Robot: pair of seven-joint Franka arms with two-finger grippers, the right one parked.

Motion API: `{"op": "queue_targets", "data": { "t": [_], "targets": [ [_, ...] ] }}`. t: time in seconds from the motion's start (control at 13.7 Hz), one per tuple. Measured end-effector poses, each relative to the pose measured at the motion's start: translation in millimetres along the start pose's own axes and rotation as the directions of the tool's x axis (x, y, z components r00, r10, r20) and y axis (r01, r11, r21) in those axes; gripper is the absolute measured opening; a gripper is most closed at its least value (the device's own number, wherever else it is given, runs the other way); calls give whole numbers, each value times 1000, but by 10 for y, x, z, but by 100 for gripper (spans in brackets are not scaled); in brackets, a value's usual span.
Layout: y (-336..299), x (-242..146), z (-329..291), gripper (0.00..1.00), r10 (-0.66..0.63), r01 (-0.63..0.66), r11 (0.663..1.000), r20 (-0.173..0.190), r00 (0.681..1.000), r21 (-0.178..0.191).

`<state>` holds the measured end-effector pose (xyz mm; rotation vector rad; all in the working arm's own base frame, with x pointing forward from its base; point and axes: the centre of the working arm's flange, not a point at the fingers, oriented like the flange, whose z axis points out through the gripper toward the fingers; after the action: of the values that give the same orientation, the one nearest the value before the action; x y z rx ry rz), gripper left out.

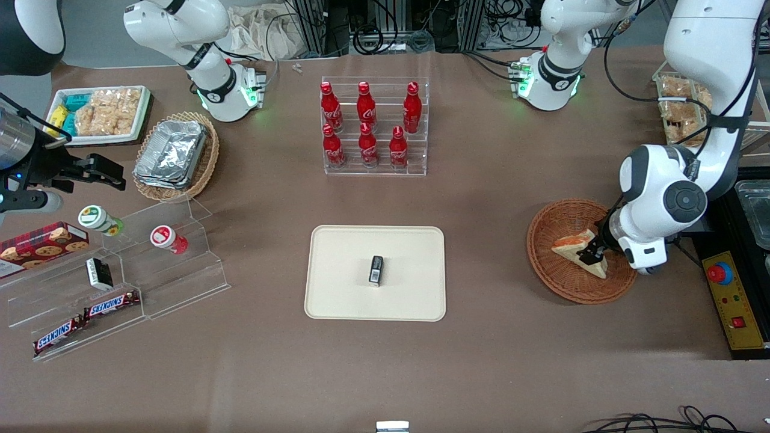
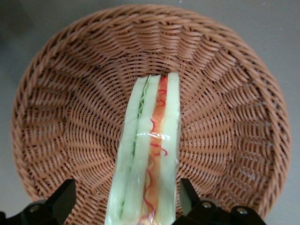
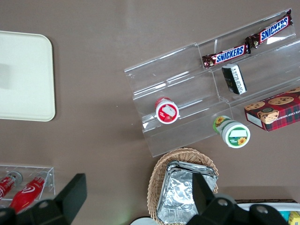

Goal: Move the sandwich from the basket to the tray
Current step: 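Close the left gripper on the sandwich and lift it from the basket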

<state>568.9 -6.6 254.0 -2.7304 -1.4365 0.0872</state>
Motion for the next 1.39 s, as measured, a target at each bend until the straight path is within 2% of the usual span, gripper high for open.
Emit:
{"op": "queue_targets", "data": {
  "t": [0.22,0.29,0.58,0.73,0.88,1.02,1.24,1.39],
  "targets": [
    [5,-12,148,97,-7,7,1000,11,1000,-8],
    [16,-11,139,91,-7,8,1000,9,1000,-13],
    [114,26,-21,45,-5,4,999,-15,1000,-49],
    [143,65,-138,34,-6,5,999,-26,1000,-53],
    [173,128,-351,29,-1,1,1000,-23,1000,-17],
    [234,195,-730,19,41,-41,999,-23,999,17],
    [349,180,-1447,19,174,-172,984,-29,984,40],
    [451,70,-1966,19,283,-282,958,-22,959,50]
  ]
}}
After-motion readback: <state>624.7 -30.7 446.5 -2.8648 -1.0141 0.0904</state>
